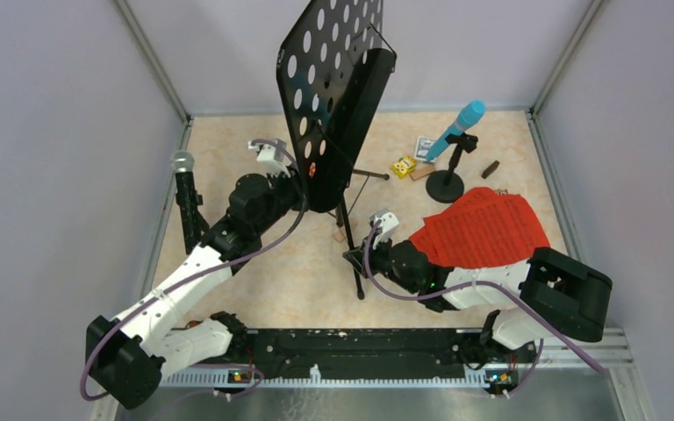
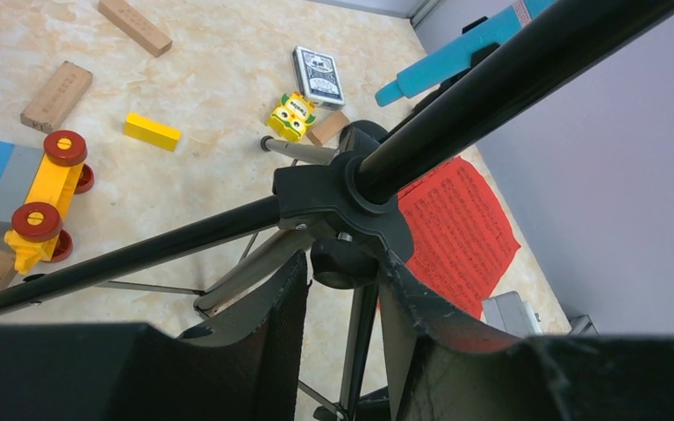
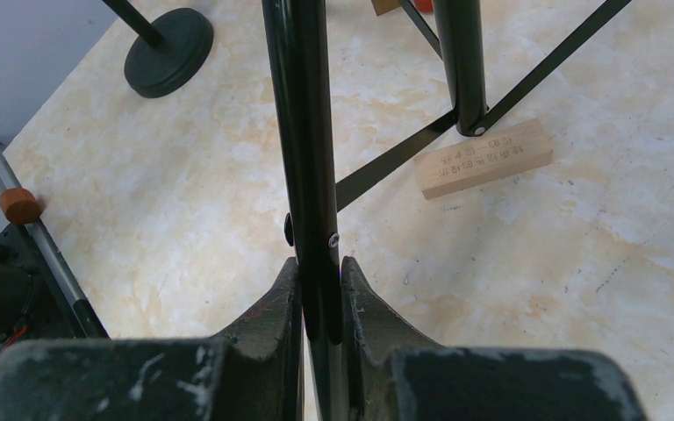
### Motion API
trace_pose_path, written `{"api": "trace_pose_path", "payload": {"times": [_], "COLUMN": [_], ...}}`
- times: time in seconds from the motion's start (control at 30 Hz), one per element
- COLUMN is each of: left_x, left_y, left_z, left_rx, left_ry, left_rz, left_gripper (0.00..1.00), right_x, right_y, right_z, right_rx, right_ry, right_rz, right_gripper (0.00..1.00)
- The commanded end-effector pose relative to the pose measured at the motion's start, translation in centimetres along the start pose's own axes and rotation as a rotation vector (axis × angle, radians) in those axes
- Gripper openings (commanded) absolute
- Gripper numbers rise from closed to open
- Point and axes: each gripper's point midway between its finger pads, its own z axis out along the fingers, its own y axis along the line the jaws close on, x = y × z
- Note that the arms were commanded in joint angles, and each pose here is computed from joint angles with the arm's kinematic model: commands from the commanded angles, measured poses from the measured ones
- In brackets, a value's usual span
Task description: Pack up the instrument practice props
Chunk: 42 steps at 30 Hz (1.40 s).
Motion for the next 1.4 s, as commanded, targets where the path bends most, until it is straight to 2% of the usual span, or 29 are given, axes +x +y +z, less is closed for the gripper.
{"api": "trace_pose_path", "payload": {"times": [0.0, 0.07, 0.23, 0.27, 0.33, 0.43, 0.63, 0.8, 0.87, 0.97, 1.0, 1.03, 1.1, 1.2, 1.27, 1.37], "left_x": [-0.7, -0.6, -0.7, -0.7, -0.4, 1.0, 2.7, 3.7, 3.9, 3.1, 2.2, 1.6, 1.0, 0.0, -0.6, -1.3], "left_y": [-0.6, -0.5, -0.1, 0.1, 0.6, 2.1, 1.7, 3.1, 3.2, 2.4, 2.2, 2.3, 2.6, 2.9, 3.3, 3.8], "left_z": [0.4, 0.4, 0.6, 0.6, 0.6, 0.3, 0.0, -0.6, -0.8, -0.5, -0.3, -0.3, -0.5, -1.1, -1.7, -2.7], "left_rx": [0.032, 0.030, 0.000, -0.010, -0.046, -0.138, -0.132, -0.347, -0.405, -0.339, -0.298, -0.278, -0.277, -0.272, -0.278, -0.278], "left_ry": [-0.027, -0.024, -0.024, -0.021, -0.019, -0.022, -0.016, 0.002, 0.017, 0.002, -0.029, -0.058, -0.080, -0.114, -0.133, -0.156], "left_rz": [-0.006, -0.007, -0.036, -0.057, -0.126, -0.358, -0.798, -1.209, -1.292, -1.335, -1.293, -1.236, -1.149, -0.946, -0.797, -0.570], "left_gripper": [0.38, 0.32, 0.03, 0.00, 0.00, 0.00, 0.00, 0.00, 0.00, 0.00, 0.04, 0.17, 0.49, 0.82, 0.94, 0.99], "right_x": [-1.3, -1.3, -1.3, -1.3, -1.2, -1.3, -1.4, -1.5, -1.4, -1.4, -1.4, -1.4, -1.5, -1.6, -1.7, -1.8], "right_y": [-0.6, -0.6, -0.6, -0.6, -0.6, -0.5, -0.4, -0.4, -0.4, -0.4, -0.4, -0.4, -0.3, -0.4, -0.4, -0.3], "right_z": [0.5, 0.5, 0.5, 0.5, 0.5, 0.6, 0.5, 0.5, 0.4, 0.5, 0.5, 0.5, 0.5, 0.5, 0.4, 0.4], "right_rx": [0.061, 0.063, 0.063, 0.062, 0.063, 0.060, 0.057, 0.059, 0.061, 0.061, 0.061, 0.062, 0.060, 0.062, 0.062, 0.061], "right_ry": [-0.030, -0.029, -0.027, -0.027, -0.024, -0.025, -0.027, -0.029, -0.027, -0.027, -0.028, -0.029, -0.030, -0.031, -0.032, -0.035], "right_rz": [0.101, 0.100, 0.100, 0.100, 0.099, 0.100, 0.110, 0.121, 0.125, 0.129, 0.130, 0.132, 0.133, 0.132, 0.129, 0.128], "right_gripper": [0.00, 0.00, 0.00, 0.00, 0.00, 0.00, 0.00, 0.00, 0.00, 0.00, 0.00, 0.00, 0.00, 0.00, 0.00, 0.00]}}
